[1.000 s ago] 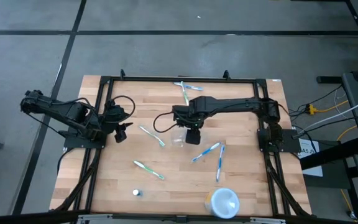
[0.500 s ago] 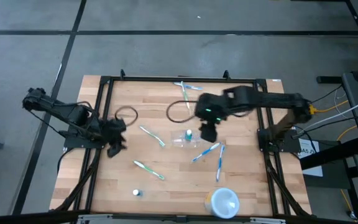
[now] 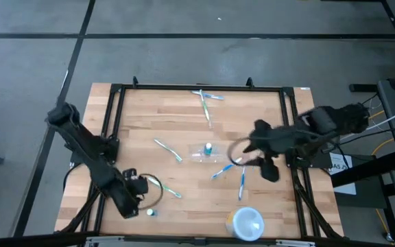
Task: Pick & Place toothbrushing station
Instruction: Put the blue mouthwash into the transparent organizer
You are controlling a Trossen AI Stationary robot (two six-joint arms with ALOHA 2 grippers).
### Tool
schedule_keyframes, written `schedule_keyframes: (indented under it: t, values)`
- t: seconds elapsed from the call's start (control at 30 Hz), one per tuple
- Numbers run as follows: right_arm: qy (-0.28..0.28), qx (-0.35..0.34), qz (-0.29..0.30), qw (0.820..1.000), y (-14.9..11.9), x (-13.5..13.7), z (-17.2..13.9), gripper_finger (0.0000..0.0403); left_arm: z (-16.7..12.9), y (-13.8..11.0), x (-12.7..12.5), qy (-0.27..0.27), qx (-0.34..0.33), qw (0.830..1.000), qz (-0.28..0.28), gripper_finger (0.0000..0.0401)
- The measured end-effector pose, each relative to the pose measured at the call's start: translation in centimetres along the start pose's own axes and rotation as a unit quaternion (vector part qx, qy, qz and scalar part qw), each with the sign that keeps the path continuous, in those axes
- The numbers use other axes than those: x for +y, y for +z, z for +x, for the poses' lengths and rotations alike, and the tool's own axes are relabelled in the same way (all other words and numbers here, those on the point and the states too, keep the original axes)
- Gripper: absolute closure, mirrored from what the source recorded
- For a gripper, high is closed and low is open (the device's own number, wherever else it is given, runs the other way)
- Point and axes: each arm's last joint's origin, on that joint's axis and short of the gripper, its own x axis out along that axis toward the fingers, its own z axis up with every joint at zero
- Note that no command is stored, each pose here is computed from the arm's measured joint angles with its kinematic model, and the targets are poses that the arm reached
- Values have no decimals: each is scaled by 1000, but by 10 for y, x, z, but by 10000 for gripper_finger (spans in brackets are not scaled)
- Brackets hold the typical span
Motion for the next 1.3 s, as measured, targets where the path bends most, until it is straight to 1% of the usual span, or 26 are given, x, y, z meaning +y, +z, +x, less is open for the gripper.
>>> schedule_keyframes:
  t: [0.07,0.13,0.2,0.23,0.33,0.4,0.47,0.53,0.6,0.63,0.7,0.9,0.97,1.07,1.2,1.3]
  values:
    - [9,-13,-3,1000,-7,7,-11,201,2,5,-6,46,22,998,39,264]
    - [22,-31,-3,999,-11,13,-22,201,-6,14,-14,57,17,995,76,272]
    - [35,-48,-8,998,-15,18,-29,201,-20,24,-19,43,8,993,111,276]
    - [38,-56,-11,998,-16,20,-32,201,-29,30,-21,27,1,992,124,277]
    - [38,-72,-16,997,-18,24,-37,201,-59,46,-22,-27,-24,990,137,277]
    - [31,-79,-9,996,-19,26,-38,201,-74,53,-22,-59,-32,985,161,275]
    - [23,-85,-8,996,-20,27,-38,201,-80,54,-24,-81,-23,973,215,271]
    - [10,-94,1,995,-21,28,-38,201,-81,49,-25,-92,-1,960,266,264]
    - [3,-109,10,994,-20,30,-39,201,-78,45,-24,-95,37,948,303,252]
    - [3,-118,13,993,-20,32,-40,201,-76,43,-22,-88,51,944,314,245]
    - [6,-136,15,991,-20,36,-41,201,-74,43,-20,-77,60,942,322,230]
    - [-1,-162,33,986,-26,46,-46,201,-69,54,-27,-85,-21,946,311,189]
    - [-3,-169,44,985,-28,49,-47,201,-60,54,-28,-81,-24,950,301,181]
    - [-1,-177,54,983,-32,53,-50,201,-46,49,-30,-74,-9,958,279,176]
    - [1,-183,60,981,-36,58,-52,201,-30,45,-44,-75,-13,955,286,176]
    - [-1,-189,69,980,-37,59,-54,201,-18,46,-54,-84,-19,957,278,175]
